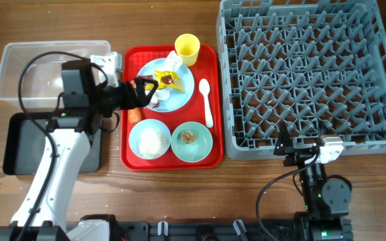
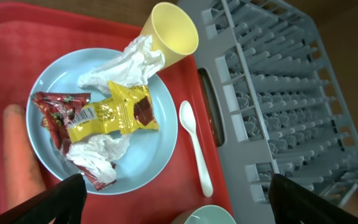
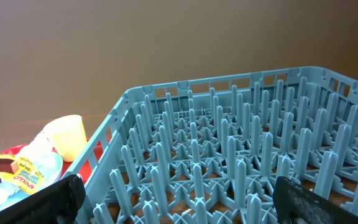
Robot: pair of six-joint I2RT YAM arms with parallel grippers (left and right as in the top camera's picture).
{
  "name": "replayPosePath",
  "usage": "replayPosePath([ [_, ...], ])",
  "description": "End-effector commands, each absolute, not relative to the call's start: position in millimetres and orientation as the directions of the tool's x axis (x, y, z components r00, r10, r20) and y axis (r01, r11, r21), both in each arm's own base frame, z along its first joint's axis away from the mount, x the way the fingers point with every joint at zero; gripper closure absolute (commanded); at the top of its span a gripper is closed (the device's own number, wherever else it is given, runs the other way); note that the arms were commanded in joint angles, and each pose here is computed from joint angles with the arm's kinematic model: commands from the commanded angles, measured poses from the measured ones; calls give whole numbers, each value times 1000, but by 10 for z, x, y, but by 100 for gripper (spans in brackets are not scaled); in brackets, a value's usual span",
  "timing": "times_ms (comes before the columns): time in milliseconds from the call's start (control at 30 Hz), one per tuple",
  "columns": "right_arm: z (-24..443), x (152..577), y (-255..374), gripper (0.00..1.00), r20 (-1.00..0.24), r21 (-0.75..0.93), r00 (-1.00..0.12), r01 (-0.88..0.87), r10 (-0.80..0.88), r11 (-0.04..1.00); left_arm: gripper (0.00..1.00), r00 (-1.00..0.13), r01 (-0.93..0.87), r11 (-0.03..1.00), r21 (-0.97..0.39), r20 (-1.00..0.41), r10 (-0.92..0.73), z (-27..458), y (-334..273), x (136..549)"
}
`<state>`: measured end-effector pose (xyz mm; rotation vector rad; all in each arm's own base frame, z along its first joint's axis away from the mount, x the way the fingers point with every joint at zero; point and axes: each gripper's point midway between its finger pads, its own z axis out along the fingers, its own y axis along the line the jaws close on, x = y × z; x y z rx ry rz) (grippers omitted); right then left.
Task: Sort waste into correct bins and load items into the dishwasher rack
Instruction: 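Reach left gripper to blue plate and grasp yellow wrapper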
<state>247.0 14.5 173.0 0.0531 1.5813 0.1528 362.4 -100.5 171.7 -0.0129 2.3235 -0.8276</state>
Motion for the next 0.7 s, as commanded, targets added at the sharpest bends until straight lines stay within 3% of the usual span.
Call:
replayPosePath([
  [0, 1747, 2470, 131, 0, -991, 137, -9, -55, 137, 989, 11, -736, 87, 902, -424, -637, -229, 1676, -990, 3767],
  [67, 1748, 2470, 131, 0, -991, 137, -9, -55, 137, 989, 16, -710, 69, 938, -339, -677, -192, 1624, -1055, 3835],
  [167, 1748, 2470, 131, 0, -991, 137, -9, -55, 137, 989, 14, -675, 12, 970, -241, -718, -170, 1468, -1037, 4024],
  [267, 1748, 2470, 131, 0, -991, 137, -9, -55, 137, 989, 4, -689, -12, 968, -249, -700, -189, 1226, -1052, 4158],
  [367, 1748, 2470, 131, 0, -991, 137, -9, -55, 137, 989, 4, -713, 9, 963, -271, -676, -184, 948, -1155, 4267],
  [667, 1747, 2470, 131, 0, -991, 137, -9, -55, 137, 989, 24, -746, 79, 937, -341, -643, -171, 753, -1366, 4299],
])
